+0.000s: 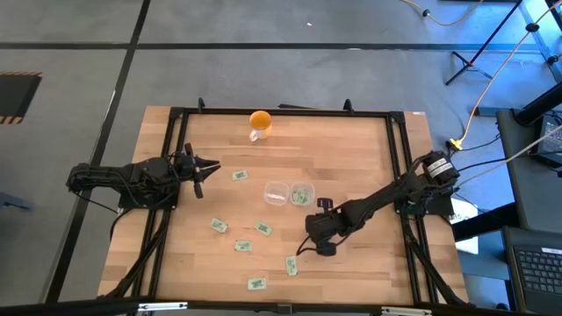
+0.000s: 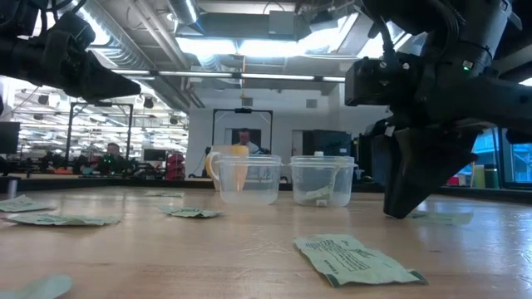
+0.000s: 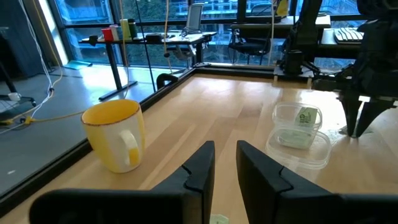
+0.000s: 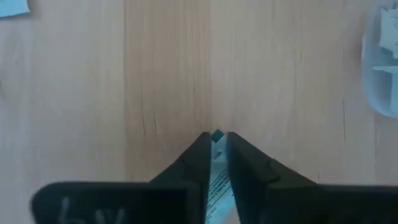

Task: Pick and place items into bin
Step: Put the stevia packet into the right transparent bin

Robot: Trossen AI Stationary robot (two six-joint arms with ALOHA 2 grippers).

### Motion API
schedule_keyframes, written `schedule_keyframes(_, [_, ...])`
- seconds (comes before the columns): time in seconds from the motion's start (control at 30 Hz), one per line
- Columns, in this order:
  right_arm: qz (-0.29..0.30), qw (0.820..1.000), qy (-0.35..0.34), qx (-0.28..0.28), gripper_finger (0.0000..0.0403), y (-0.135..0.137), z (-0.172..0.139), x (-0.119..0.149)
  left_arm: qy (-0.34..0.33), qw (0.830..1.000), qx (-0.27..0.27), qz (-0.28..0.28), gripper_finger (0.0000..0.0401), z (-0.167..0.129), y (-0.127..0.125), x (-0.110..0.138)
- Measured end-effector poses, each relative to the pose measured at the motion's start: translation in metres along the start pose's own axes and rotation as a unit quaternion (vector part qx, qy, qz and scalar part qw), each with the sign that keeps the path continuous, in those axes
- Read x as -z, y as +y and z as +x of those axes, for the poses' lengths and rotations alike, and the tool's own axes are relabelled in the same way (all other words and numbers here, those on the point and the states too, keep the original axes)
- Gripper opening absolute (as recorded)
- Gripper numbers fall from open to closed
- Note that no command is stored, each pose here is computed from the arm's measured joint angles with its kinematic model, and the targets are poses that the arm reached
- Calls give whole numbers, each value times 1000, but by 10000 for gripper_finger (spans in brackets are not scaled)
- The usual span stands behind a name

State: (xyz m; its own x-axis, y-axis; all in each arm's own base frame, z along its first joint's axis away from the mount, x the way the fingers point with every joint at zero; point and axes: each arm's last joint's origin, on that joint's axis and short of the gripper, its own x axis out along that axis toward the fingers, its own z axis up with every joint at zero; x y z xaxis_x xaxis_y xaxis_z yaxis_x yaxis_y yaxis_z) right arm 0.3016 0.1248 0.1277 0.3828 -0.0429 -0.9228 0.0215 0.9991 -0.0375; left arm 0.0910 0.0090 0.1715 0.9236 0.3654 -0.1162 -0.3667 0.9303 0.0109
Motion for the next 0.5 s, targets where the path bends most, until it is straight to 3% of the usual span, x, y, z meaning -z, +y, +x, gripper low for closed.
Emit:
schedule_keyframes(0.2, [11, 1000, 10, 6, 7, -2, 5, 7, 0, 1000, 0, 0, 61, 0, 0, 0])
schedule_keyframes(0.5, [15, 1000, -2, 0, 3, -2, 0, 5, 0, 1000, 0, 0, 61, 0, 0, 0])
